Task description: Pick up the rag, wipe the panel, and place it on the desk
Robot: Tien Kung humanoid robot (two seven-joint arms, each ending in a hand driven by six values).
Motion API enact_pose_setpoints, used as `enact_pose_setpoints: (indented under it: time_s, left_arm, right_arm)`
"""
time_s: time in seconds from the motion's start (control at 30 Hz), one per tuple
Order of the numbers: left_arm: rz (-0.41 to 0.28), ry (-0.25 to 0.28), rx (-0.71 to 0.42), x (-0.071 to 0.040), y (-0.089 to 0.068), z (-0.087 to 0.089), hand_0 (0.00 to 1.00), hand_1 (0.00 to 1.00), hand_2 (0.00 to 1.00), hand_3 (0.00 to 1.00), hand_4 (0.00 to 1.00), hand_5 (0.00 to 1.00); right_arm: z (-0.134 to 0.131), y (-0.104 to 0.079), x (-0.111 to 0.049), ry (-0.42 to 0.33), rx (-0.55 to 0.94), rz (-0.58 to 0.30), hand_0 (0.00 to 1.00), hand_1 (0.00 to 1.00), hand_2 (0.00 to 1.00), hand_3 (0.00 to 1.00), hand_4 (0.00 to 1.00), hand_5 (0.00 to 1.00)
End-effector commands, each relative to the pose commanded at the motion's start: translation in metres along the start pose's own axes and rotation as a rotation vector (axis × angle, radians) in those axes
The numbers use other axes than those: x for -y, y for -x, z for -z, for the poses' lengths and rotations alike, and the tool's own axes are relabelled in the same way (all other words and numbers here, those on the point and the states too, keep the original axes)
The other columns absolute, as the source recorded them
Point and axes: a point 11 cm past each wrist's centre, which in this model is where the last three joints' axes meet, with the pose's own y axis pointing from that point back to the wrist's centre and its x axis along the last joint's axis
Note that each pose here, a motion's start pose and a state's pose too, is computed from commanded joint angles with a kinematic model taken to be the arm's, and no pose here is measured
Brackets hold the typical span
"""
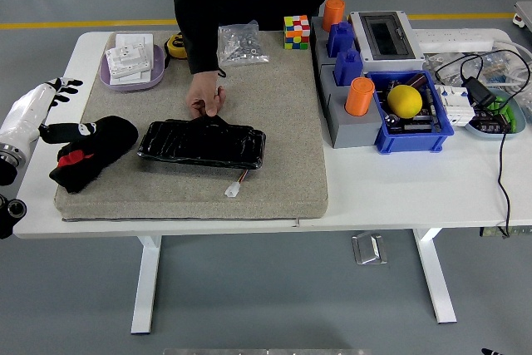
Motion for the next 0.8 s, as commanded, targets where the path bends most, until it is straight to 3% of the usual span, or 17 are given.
enact_pose_setpoints:
  time_s: [0.8]
  left_arm:
    - [0.07,-0.06,-0.026,0.0,0.045,0.008,0.717,0.773,0.833,0.844,0.938,0.307]
  right_arm:
    - [-0.002,-0.001,0.0,0.005,-0.002,-0.002,0.786,0.648,0.716,0.655,0.998,0.526]
